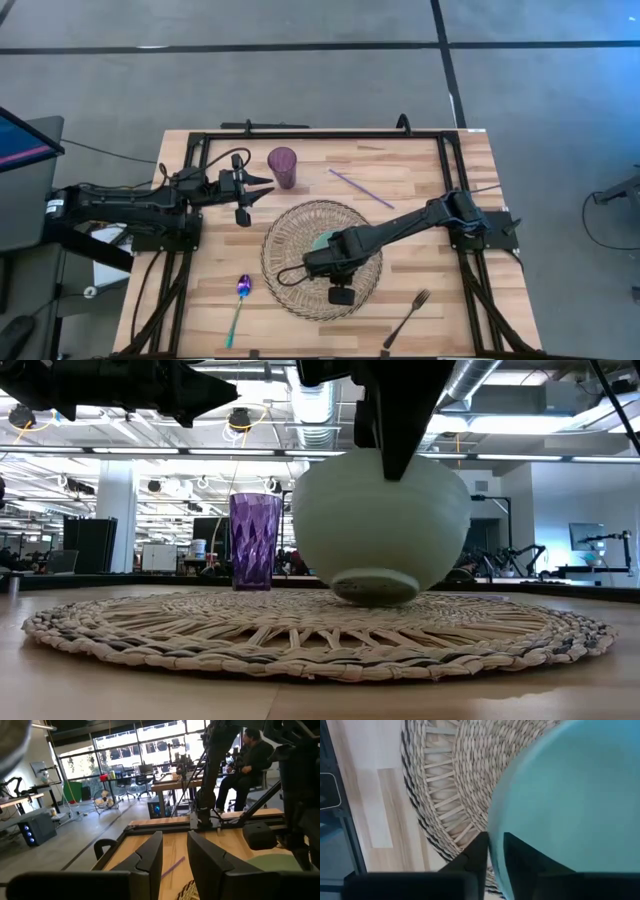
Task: Pick & Place Utensil
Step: Put the light blue bowl on the table placemat, then put the black fork into the light blue bowl on the table placemat
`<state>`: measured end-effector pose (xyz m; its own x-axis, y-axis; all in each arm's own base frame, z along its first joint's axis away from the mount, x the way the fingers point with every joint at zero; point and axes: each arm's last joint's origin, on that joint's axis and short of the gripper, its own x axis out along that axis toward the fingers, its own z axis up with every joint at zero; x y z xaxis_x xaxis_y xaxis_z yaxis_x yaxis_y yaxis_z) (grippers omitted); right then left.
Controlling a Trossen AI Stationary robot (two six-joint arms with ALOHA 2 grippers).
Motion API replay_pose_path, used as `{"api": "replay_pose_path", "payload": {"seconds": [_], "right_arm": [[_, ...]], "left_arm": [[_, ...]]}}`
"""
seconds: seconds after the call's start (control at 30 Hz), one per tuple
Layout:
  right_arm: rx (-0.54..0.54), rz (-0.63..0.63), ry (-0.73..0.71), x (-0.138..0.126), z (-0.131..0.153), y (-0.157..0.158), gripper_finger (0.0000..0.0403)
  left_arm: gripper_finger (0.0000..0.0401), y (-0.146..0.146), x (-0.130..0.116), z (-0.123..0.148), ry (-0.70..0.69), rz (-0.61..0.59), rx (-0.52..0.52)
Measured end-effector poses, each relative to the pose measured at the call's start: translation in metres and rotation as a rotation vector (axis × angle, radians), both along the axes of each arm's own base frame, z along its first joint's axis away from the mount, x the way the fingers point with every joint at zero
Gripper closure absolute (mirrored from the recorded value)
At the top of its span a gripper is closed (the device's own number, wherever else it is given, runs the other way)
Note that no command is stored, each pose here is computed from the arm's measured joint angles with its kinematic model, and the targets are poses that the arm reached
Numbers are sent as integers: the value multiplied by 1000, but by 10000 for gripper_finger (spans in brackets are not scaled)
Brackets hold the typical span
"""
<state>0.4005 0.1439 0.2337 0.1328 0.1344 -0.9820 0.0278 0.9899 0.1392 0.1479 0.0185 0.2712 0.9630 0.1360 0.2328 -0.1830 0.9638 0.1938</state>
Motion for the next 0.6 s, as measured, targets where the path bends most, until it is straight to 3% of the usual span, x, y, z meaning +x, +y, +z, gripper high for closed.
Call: {"api": "replay_pose_path", "payload": {"seconds": [0.2,0.43,0.6], "right_arm": [[3,-1,-15,1,2,0,305],[7,-1,-12,0,2,1,283],[99,-33,-13,2,15,3,284]], "left_arm": [[310,0,0,0,0,0,0],[310,0,0,0,0,0,0],[310,0,0,0,0,0,0]]}}
